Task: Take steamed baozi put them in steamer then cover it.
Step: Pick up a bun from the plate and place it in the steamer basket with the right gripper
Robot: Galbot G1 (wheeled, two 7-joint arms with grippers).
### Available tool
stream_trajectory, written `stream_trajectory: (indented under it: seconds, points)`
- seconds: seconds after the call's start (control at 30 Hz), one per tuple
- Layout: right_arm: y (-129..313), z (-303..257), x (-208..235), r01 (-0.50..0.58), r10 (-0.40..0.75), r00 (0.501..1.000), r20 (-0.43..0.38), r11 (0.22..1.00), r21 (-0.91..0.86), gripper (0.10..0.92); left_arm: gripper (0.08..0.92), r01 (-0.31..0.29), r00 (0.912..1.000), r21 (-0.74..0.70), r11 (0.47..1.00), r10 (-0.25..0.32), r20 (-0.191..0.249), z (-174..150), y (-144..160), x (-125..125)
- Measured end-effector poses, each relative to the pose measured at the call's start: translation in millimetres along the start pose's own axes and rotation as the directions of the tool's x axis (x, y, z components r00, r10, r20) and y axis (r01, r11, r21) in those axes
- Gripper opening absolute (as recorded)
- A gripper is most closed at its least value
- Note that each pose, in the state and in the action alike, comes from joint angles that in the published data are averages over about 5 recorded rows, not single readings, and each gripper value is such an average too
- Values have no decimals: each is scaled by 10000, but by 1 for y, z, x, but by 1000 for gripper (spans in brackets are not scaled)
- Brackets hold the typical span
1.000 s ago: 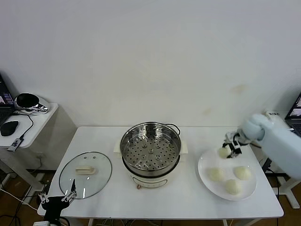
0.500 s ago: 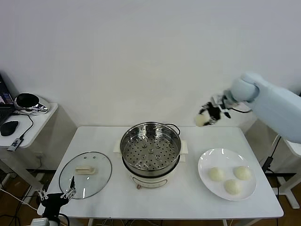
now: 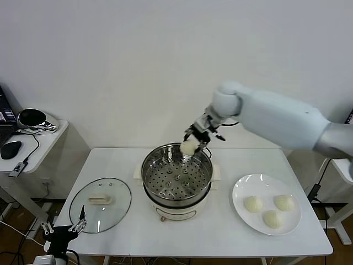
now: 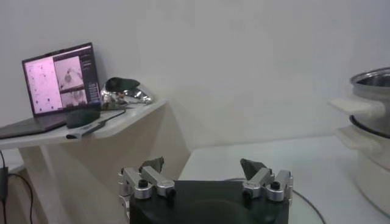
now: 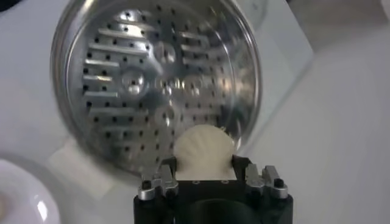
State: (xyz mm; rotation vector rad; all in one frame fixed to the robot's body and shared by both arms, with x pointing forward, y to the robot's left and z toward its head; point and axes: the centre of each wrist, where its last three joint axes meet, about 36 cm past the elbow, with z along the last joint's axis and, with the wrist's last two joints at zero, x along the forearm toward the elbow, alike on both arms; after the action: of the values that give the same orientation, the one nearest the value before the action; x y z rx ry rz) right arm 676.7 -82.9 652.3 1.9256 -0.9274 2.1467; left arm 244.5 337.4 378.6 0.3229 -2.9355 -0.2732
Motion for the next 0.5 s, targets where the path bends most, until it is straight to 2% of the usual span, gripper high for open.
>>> stream_trajectory:
  seconds: [0.27,0.5]
  points:
    - [-17,-10,-31,432,-412,9990,-151,9839,1736,577,823,72,10000,8,10000,-72,-26,1,2,2]
    - [-22,-6,-51,617,-538,9978,-377,9649,2554,577,823,79,10000,32,10000,-79,19,-1,2,1]
